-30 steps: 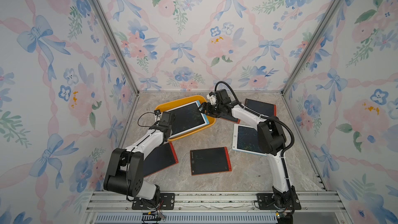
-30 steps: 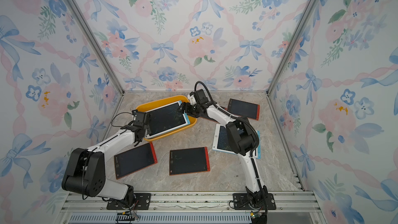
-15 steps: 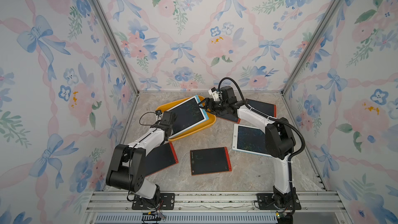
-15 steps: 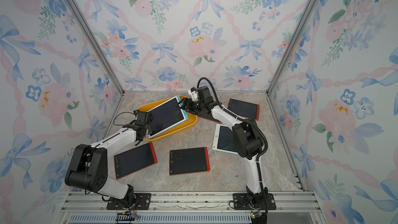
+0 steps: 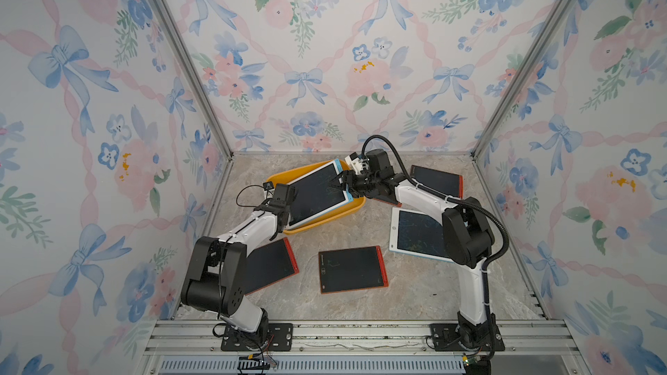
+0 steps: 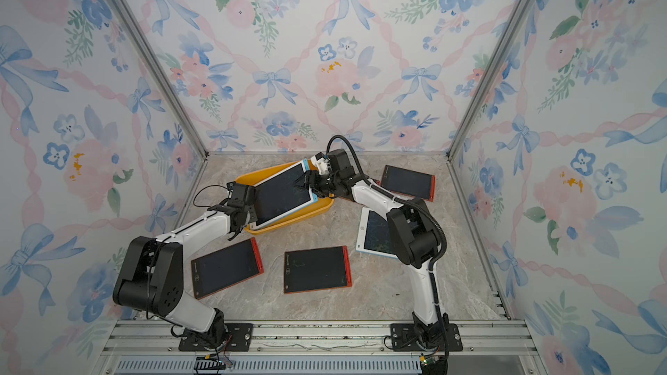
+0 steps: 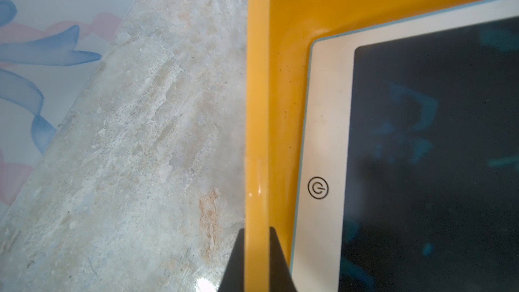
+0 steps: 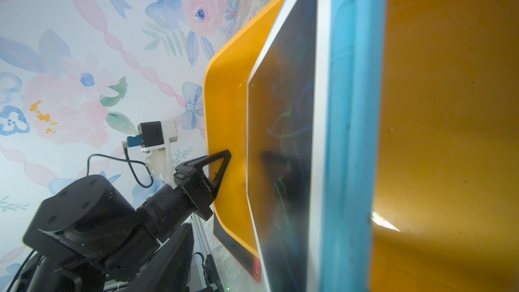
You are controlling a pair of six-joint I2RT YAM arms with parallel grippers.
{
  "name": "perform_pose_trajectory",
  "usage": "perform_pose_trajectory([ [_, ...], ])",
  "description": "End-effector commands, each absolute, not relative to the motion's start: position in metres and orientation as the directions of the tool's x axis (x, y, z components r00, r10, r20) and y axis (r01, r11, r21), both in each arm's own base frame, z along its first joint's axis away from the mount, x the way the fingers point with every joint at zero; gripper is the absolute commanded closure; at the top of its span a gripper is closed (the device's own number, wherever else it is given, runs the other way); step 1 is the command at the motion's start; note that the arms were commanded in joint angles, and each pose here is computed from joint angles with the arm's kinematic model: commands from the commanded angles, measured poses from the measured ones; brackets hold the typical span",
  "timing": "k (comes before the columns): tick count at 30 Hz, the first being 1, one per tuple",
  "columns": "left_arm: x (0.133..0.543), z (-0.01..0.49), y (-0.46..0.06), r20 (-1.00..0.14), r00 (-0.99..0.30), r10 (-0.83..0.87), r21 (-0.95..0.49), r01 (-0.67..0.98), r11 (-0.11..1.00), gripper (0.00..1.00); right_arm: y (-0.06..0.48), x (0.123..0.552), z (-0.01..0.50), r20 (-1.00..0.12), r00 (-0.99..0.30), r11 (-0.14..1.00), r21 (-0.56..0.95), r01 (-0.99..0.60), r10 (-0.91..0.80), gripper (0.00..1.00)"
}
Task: Take out the writing tablet from the storage box
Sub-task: Pick up the writing tablet from the storage box.
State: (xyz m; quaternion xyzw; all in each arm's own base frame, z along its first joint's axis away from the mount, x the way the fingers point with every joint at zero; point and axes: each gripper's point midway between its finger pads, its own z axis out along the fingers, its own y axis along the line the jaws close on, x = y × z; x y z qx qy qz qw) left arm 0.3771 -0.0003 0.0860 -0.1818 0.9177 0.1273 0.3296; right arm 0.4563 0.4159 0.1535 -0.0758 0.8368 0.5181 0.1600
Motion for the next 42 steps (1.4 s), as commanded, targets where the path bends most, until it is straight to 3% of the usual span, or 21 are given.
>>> perform_pose_trajectory([
  [1, 0.377, 0.086, 0.011, -0.639, -0.746, -0.188, 0.197, -0.395, 0.898, 1.00, 0.422, 0.449, 0.175, -0.402, -0.916, 0.462, 0.814, -0.351, 0.013, 0.48],
  [12, 0.375, 0.102, 0.037, -0.654, -0.730, -0.197, 0.206, -0.423, 0.882, 1.00, 0.427, 0.449, 0.180, -0.405, -0.914, 0.463, 0.813, -0.353, 0.014, 0.82],
  [19, 0.372, 0.105, 0.048, -0.644, -0.740, -0.194, 0.218, -0.421, 0.880, 1.00, 0.430, 0.450, 0.192, -0.407, -0.912, 0.440, 0.826, -0.351, 0.037, 0.86],
  [21, 0.372, 0.105, 0.050, -0.641, -0.744, -0.190, 0.225, -0.418, 0.880, 1.00, 0.429, 0.452, 0.196, -0.409, -0.911, 0.437, 0.829, -0.349, 0.047, 0.93],
  [42, 0.382, 0.098, 0.061, -0.603, -0.779, -0.171, 0.261, -0.395, 0.881, 1.00, 0.395, 0.466, 0.238, -0.425, -0.893, 0.421, 0.844, -0.331, 0.151, 0.96],
])
